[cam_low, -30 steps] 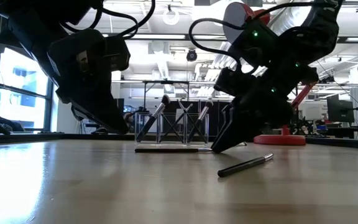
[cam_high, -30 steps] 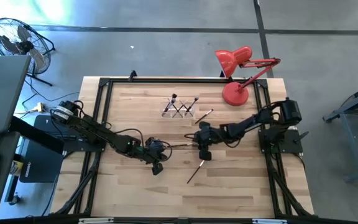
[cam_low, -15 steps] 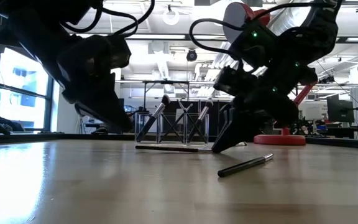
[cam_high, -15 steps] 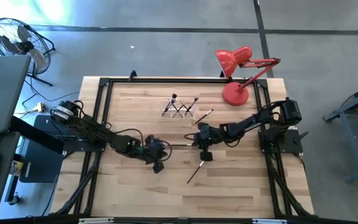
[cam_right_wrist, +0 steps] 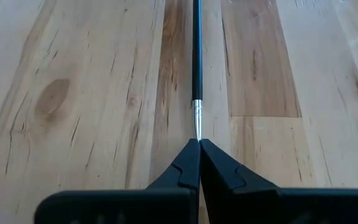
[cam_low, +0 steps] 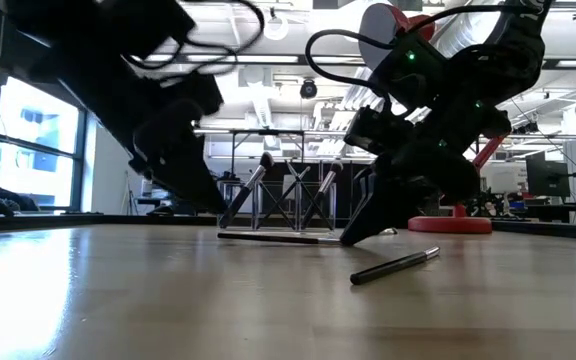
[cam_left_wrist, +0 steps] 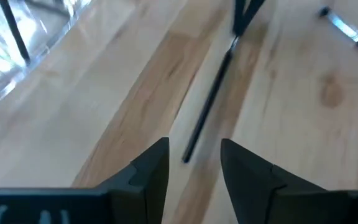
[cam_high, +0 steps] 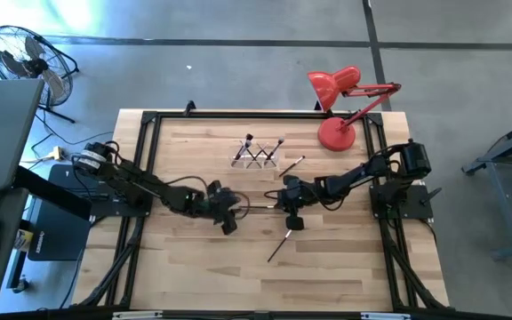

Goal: Put items in baskets/containers
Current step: Put the black eyeshadow brush into the transparent organizer

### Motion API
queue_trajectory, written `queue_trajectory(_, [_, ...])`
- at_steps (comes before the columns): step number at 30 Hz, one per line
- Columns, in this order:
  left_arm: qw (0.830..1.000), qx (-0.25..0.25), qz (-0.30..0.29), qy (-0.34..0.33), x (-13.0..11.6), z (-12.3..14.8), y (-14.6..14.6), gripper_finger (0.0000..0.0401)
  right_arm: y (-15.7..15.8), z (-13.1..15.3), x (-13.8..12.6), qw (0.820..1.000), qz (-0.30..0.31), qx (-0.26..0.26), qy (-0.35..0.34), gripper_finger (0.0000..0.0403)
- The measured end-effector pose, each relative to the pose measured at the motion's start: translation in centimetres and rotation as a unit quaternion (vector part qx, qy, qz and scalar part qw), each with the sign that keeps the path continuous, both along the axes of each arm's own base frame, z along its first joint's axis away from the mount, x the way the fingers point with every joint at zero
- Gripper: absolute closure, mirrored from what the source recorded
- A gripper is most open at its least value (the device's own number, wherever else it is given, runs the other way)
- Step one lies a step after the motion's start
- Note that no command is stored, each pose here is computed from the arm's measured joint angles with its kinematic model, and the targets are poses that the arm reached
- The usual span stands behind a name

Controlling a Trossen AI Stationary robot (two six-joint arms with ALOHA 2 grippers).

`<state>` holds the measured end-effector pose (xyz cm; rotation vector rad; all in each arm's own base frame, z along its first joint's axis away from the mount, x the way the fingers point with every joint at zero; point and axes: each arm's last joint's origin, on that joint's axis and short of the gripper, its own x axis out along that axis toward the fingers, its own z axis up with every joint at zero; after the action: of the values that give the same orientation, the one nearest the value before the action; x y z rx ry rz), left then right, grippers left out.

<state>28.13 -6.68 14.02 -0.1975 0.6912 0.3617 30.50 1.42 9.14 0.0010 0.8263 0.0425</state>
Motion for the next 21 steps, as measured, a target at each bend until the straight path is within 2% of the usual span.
queue_trajectory(4, [0.996, -0.071, -0.038, 0.031, 0.5, -0.2, 2.3, 0.0256, 0.0, 0.0, 0.0, 1.0, 0.0, 0.0, -0.001, 0.0402])
queue_trajectory(6, [0.994, -0.085, -0.052, 0.048, 0.8, 0.0, 3.2, 0.0256, 0.0, 0.0, 0.0, 1.0, 0.0, 0.0, -0.001, 0.0402])
queue_trajectory(9, [0.994, -0.06, -0.055, 0.069, 1.6, 1.1, 4.4, 0.0256, 0.0, 0.0, 0.0, 1.0, 0.0, 0.0, -0.001, 0.0402])
queue_trajectory(14, [0.987, -0.003, -0.106, 0.117, 2.9, 3.0, 5.4, 0.0256, 0.0, 0.0, 0.0, 1.0, 0.0, 0.0, -0.002, 0.0402])
queue_trajectory(18, [0.979, 0.003, -0.127, 0.16, 4.5, 2.9, 5.6, 0.0256, 0.0, 0.0, 0.0, 1.0, 0.001, 0.0, -0.003, 0.0403])
queue_trajectory(21, [0.975, 0.004, -0.15, 0.161, 6.6, 3.3, 5.4, 0.0256, 0.0, 0.1, 0.1, 1.0, 0.001, 0.001, -0.004, 0.0403])
